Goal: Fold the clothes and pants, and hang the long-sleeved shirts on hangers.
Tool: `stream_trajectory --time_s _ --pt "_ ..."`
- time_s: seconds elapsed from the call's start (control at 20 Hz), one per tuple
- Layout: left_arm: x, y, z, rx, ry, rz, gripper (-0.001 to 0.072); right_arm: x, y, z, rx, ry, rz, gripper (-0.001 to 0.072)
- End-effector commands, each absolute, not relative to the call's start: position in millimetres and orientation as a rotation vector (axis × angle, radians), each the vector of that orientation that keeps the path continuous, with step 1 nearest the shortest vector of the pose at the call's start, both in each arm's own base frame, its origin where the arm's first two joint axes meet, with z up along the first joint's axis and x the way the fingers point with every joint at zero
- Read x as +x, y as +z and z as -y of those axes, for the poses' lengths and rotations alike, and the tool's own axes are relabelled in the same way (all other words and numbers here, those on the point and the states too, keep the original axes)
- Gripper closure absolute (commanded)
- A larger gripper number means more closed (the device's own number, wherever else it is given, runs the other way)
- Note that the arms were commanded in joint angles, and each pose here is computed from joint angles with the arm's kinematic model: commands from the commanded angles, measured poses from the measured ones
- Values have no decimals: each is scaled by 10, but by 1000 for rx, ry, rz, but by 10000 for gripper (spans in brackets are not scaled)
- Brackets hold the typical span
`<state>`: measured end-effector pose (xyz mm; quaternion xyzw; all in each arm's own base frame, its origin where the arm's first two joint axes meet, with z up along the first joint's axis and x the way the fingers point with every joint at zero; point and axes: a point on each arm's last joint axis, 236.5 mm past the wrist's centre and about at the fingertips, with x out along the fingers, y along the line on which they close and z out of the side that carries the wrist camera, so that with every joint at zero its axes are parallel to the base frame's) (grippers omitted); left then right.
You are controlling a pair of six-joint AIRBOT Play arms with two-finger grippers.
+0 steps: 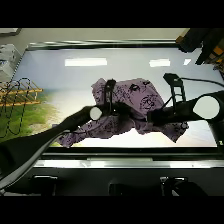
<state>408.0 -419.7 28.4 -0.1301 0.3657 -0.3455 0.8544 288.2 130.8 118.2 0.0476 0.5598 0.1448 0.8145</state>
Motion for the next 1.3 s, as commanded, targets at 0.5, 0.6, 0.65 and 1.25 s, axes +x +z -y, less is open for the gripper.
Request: stream_trajectory --time_s 0.5,0.6,0.65,1.25 --pt "3361 3845 2572 -233 -776 -167 681 3888 3390 -1775 128 478 -656 669" --pt "3232 3134 2628 -190 -791 -465 681 3493 2952 -1782 81 520 -899 668" --pt "3175 2724 2653 -178 -789 -608 681 3266 2679 -1825 69 562 -1046 668" --pt "2910 -331 2937 -333 -602 -1269 680 2925 -326 -2000 -16 433 -1538 667"
